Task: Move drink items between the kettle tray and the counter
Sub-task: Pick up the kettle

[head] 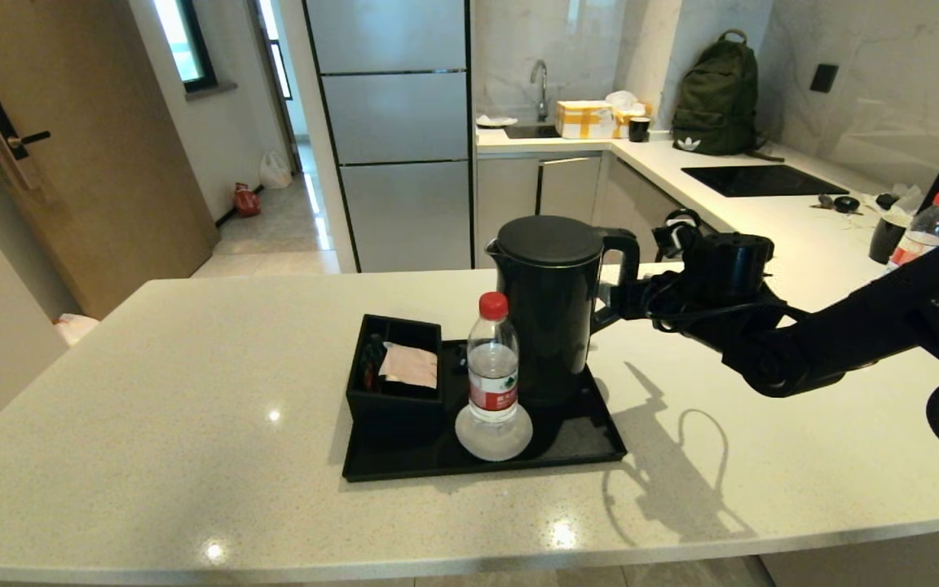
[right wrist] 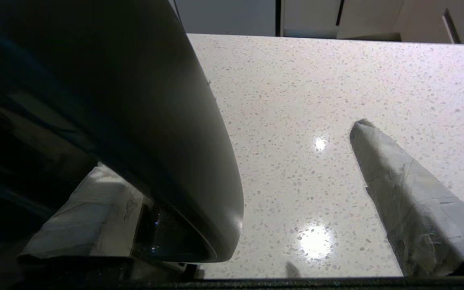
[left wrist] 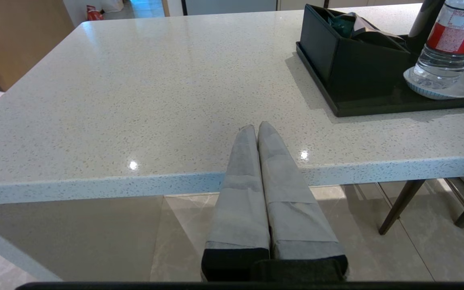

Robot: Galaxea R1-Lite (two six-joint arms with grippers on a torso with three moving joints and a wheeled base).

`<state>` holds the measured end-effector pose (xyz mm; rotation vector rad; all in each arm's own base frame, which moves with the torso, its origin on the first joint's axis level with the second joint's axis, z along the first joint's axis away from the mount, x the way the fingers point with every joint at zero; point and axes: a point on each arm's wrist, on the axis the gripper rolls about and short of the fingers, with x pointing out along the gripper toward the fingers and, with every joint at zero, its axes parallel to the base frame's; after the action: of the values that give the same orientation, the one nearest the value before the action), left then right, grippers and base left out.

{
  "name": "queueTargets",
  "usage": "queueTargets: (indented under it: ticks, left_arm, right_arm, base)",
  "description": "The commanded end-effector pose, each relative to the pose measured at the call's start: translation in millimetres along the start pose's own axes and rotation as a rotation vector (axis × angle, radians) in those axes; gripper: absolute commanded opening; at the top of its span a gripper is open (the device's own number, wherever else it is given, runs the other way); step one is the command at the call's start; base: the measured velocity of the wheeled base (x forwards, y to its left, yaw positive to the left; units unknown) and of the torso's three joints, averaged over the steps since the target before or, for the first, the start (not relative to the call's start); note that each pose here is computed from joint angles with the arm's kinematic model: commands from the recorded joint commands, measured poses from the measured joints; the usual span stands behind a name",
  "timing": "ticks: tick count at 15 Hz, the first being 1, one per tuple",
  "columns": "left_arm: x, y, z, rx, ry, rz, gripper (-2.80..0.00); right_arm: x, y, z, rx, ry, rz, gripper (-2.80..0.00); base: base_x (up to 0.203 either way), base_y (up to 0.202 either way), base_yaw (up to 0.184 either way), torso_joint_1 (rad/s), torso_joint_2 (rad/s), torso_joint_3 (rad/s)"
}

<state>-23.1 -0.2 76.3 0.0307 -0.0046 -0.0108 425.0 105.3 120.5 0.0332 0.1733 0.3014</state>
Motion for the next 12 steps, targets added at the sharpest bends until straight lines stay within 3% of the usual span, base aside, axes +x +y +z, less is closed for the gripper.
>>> queueTargets:
  ticks: [1, 12]
  left_arm:
    - [0, 0.0, 0, 0.000, 0.001, 0.000, -2.80]
    - [0, 0.0, 0, 0.002, 0.001, 0.000, -2.80]
  right_arm:
    - [0, -1, 2, -0.001, -0.010, -0.002, -2.80]
    - [-7, 3, 13, 0.009, -0.029, -0.025, -2.80]
  base:
    - [0.000, 0.000, 0.000, 0.000, 0.00, 0.000]
    - [0.000, 0.000, 0.000, 0.000, 0.00, 0.000]
